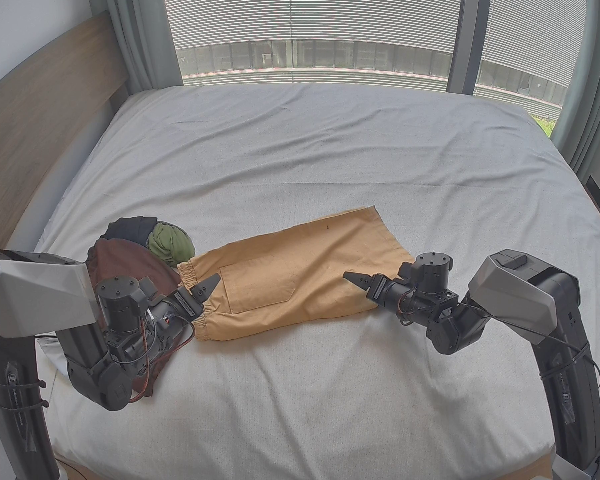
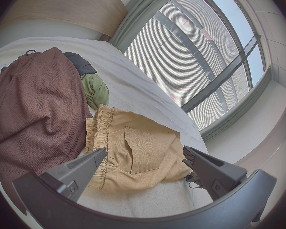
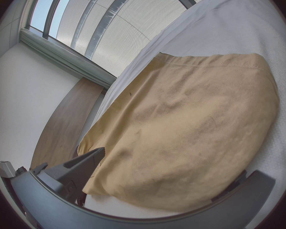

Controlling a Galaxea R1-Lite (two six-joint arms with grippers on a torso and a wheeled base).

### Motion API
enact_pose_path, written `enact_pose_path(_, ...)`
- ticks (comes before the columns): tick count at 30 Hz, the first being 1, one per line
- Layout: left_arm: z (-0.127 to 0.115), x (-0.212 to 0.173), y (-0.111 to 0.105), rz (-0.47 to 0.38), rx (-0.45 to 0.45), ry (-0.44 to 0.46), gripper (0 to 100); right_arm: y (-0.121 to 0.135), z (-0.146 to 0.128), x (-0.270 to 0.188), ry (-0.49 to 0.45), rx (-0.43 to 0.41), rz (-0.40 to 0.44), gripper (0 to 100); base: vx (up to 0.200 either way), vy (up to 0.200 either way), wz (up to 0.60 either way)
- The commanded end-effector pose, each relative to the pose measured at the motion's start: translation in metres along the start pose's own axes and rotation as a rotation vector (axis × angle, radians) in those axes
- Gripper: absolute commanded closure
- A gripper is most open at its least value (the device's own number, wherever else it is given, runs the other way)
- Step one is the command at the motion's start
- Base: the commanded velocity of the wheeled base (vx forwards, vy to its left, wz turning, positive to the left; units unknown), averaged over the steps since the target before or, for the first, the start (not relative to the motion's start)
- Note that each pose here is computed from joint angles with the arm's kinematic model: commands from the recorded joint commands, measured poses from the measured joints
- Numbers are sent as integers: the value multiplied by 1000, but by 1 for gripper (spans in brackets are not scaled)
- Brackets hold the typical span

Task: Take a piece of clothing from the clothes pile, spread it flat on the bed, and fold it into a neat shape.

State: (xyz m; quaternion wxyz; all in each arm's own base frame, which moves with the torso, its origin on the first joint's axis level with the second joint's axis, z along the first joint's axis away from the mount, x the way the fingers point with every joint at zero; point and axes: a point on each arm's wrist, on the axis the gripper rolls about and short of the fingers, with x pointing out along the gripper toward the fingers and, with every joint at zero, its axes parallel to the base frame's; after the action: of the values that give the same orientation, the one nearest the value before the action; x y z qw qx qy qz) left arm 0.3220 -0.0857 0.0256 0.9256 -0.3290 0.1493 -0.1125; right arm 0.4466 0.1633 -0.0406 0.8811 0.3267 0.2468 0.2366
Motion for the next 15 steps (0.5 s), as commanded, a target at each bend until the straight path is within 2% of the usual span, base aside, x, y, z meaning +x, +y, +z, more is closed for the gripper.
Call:
enact_pose_path(1,0,0,0,-2,-1,-1,0,-4,-5,7,-10,-2,-10,0,0,0,0)
enact_pose_path(9,0,0,0,-1,-1,0,0,-7,-7,7,-9,2,-17,0,0,0,0)
enact_pose_path(10,-1,0,0,0,-1,1,0,-7,-7,7,-9,0,-17,100,0,0,0)
enact_pose_path(15,-2,1,1,3,-3,7,0,-8,-8,7,-16,2,-35,100,0,0,0)
